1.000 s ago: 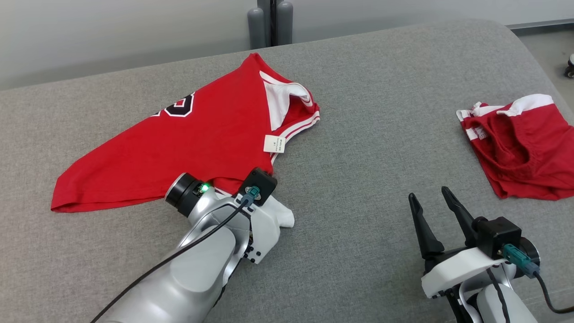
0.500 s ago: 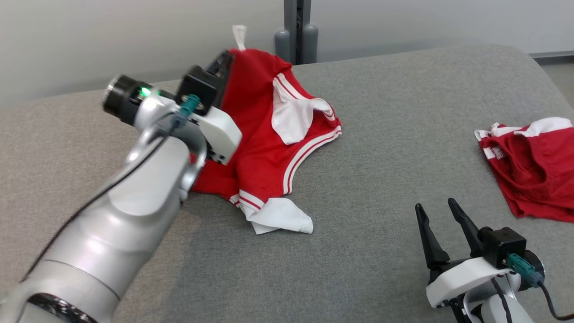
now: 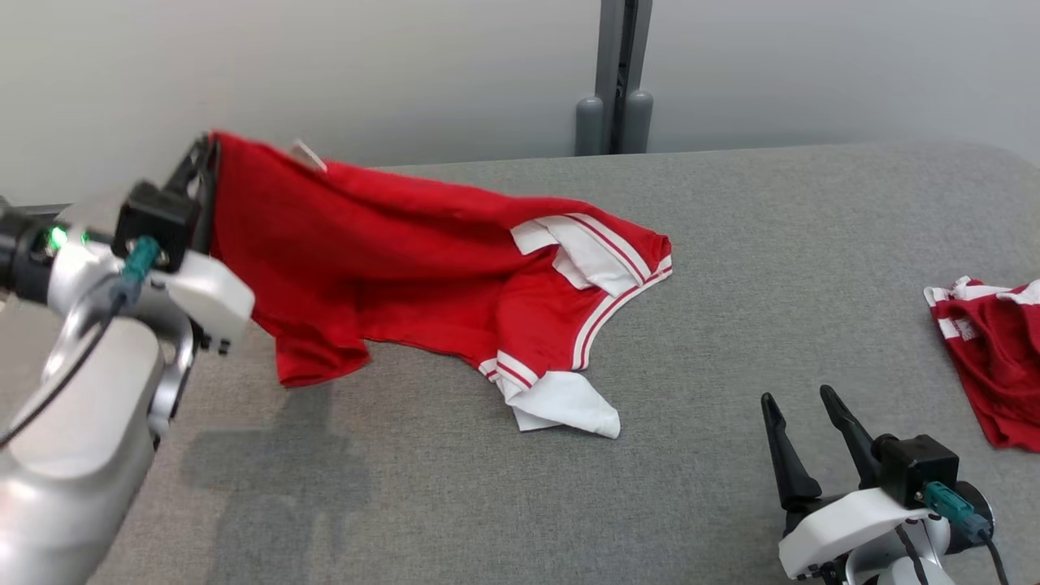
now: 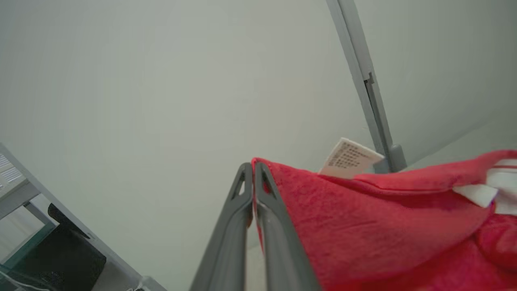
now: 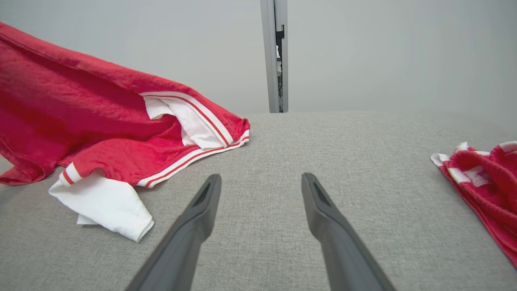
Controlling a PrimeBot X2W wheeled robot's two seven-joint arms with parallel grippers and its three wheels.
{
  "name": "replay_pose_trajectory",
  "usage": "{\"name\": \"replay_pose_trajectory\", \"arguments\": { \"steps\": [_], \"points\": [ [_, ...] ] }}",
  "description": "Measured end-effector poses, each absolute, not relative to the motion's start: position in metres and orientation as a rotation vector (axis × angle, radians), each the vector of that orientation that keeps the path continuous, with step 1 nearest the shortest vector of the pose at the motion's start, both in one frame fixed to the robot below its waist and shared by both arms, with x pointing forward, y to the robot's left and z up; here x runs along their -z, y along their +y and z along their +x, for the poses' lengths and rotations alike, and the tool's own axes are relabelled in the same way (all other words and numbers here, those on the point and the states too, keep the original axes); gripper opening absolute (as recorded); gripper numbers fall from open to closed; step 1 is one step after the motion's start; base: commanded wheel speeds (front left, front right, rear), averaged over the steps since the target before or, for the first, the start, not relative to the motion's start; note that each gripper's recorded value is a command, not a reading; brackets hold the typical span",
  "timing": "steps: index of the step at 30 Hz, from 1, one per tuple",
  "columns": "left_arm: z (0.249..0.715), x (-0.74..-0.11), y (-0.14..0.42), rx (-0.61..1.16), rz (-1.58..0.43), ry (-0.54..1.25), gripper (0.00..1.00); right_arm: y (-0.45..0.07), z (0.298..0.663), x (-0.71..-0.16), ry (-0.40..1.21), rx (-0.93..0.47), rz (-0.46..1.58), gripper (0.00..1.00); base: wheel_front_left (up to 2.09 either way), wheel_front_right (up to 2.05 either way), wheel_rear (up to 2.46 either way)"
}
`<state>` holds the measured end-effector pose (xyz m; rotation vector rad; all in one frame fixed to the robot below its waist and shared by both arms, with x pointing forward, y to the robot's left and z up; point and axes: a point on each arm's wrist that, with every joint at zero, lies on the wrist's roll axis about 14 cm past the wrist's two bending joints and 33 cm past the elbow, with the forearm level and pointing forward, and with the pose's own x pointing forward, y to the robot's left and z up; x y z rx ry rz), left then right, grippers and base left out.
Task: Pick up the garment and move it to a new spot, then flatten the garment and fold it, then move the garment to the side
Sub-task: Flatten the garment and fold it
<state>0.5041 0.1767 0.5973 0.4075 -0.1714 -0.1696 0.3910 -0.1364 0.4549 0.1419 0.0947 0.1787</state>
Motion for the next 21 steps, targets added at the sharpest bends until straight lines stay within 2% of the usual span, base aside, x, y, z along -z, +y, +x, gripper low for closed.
{"name": "replay_pose_trajectory", "arguments": {
  "steps": [4,11,12,14,15,16,21],
  "points": [
    [0.47,-0.533,0.192,0.148,0.353,-0.012,0.0,-0.126,0.393,-0.455,0.095,-0.209,0.141,1.0,0.0,0.0,0.0],
    [0.413,-0.441,0.188,0.11,0.215,0.224,0.0,-0.118,0.394,-0.457,0.092,-0.235,0.138,1.0,0.0,0.0,0.0],
    [0.408,-0.434,0.188,0.094,0.201,0.244,0.04,-0.117,0.394,-0.458,0.091,-0.237,0.136,1.0,0.0,0.0,0.0],
    [0.401,-0.423,0.189,0.069,0.173,0.274,0.38,-0.119,0.393,-0.458,0.092,-0.236,0.135,1.0,0.0,0.0,0.0],
    [0.397,-0.418,0.188,0.066,0.164,0.288,0.82,-0.12,0.393,-0.457,0.093,-0.235,0.134,1.0,0.0,0.0,0.0],
    [0.395,-0.415,0.187,0.056,0.151,0.297,1.0,-0.119,0.393,-0.457,0.094,-0.236,0.133,1.0,0.0,0.0,0.0],
    [0.395,-0.42,0.192,0.01,0.127,0.278,1.0,-0.116,0.392,-0.458,0.094,-0.245,0.133,1.0,0.0,0.0,0.0]
  ]
}}
